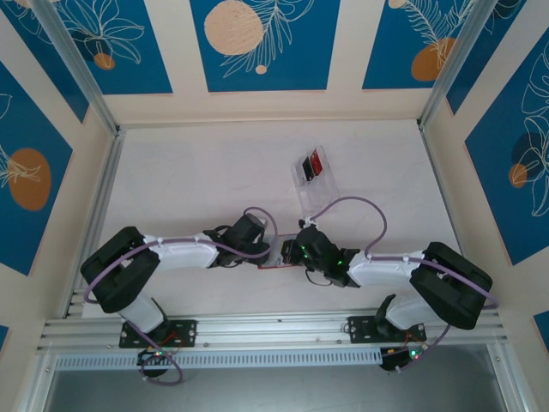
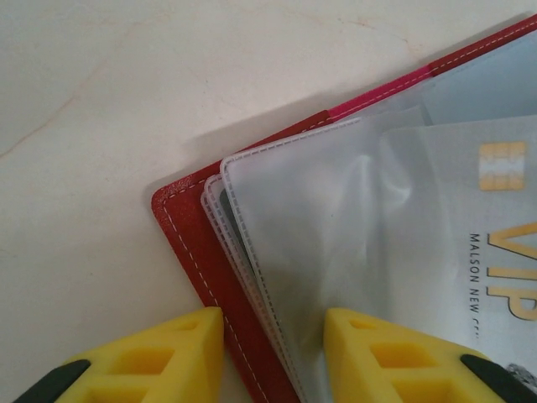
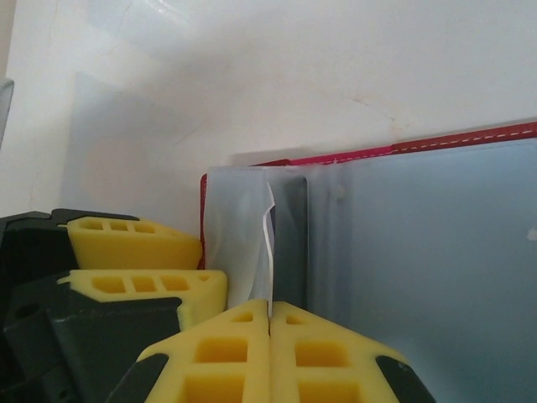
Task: Put the credit cards into the card holder
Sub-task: Insert the credit card into the card slot.
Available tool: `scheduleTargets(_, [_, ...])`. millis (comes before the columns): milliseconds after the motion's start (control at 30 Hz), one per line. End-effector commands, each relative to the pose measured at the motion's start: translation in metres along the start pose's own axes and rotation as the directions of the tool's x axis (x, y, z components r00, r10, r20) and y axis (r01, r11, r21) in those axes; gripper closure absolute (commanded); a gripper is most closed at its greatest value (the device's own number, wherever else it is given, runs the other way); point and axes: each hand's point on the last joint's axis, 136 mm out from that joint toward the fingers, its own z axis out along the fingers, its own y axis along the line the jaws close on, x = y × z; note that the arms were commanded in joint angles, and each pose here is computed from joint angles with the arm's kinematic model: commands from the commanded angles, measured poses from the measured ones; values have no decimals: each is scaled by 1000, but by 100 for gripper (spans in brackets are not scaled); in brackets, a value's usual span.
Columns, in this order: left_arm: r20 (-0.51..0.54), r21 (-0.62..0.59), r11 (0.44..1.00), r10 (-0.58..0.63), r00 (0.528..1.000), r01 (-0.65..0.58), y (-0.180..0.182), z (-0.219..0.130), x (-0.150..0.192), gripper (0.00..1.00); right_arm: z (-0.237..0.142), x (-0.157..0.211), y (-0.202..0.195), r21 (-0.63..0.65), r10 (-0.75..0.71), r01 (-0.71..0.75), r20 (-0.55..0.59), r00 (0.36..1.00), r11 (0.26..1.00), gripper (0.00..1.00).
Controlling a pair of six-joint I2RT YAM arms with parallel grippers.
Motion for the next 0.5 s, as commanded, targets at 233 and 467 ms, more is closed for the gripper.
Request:
scheduleTargets(233, [-109,-41,999,-5,994,1,14,10,34,64,8,23,-8,-7,-40,39,-105,994,999,100])
scheduleTargets(467, [-104,-33,999,-5,995,1,13,8,33,63,17,25,-18,-10,15,-16,-138,990,1000,100])
